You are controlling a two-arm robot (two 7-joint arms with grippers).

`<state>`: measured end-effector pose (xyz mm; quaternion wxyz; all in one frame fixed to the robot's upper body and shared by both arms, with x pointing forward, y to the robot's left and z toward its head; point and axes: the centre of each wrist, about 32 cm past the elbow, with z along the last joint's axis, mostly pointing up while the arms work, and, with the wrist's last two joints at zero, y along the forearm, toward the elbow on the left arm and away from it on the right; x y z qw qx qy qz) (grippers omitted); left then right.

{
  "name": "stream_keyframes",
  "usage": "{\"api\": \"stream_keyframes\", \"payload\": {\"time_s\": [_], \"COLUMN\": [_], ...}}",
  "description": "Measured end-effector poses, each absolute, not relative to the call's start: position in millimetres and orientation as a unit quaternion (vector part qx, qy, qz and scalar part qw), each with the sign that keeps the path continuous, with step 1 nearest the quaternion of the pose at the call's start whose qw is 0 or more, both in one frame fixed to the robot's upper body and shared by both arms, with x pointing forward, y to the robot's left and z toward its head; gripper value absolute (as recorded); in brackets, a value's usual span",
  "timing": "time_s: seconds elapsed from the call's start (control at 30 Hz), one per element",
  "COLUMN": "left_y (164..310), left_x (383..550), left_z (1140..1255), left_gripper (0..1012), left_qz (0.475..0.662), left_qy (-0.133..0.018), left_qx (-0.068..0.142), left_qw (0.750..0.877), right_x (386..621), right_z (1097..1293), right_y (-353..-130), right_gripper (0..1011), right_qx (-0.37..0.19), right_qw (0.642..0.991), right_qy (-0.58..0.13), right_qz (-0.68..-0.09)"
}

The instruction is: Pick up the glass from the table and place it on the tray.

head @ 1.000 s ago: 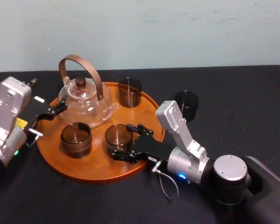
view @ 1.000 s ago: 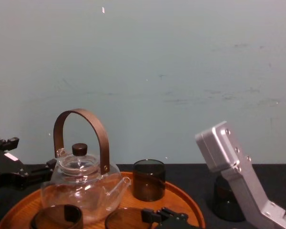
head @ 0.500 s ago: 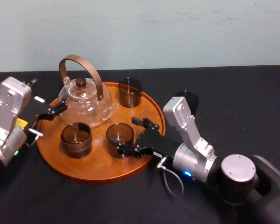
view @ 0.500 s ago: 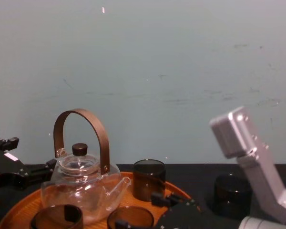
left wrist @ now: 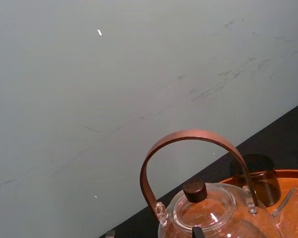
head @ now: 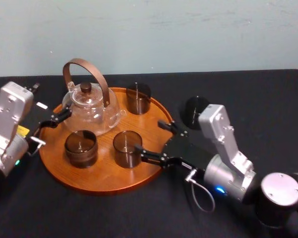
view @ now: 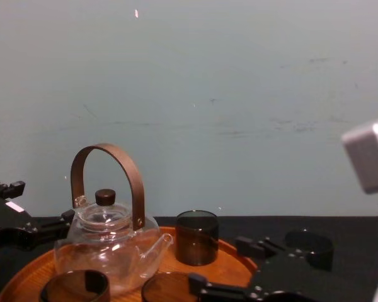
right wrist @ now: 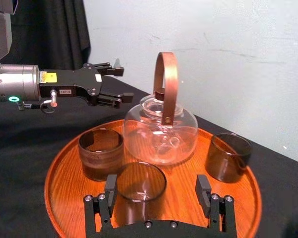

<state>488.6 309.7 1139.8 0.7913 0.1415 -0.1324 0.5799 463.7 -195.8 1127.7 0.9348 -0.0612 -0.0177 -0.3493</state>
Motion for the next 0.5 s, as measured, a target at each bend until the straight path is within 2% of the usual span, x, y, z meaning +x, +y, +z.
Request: {"api": "stream_keyframes", "payload": {"time_s": [0.5], "left_y": [309.7], "left_x": [488.6], "left_z": [1139.8], "left_gripper": [1001], "left_qz": [0.580], "left_qy": [-0.132], "left_qx": [0.141], "left_qw": [0.791], "right_x": [437.3], "right_z": [1116.4], "right_y": [-238.6], "right_gripper": [1002], "right_qx": [-0.052], "right_qw": [0.920], "right_qy": [-0.001], "right_qz": [-0.388]}}
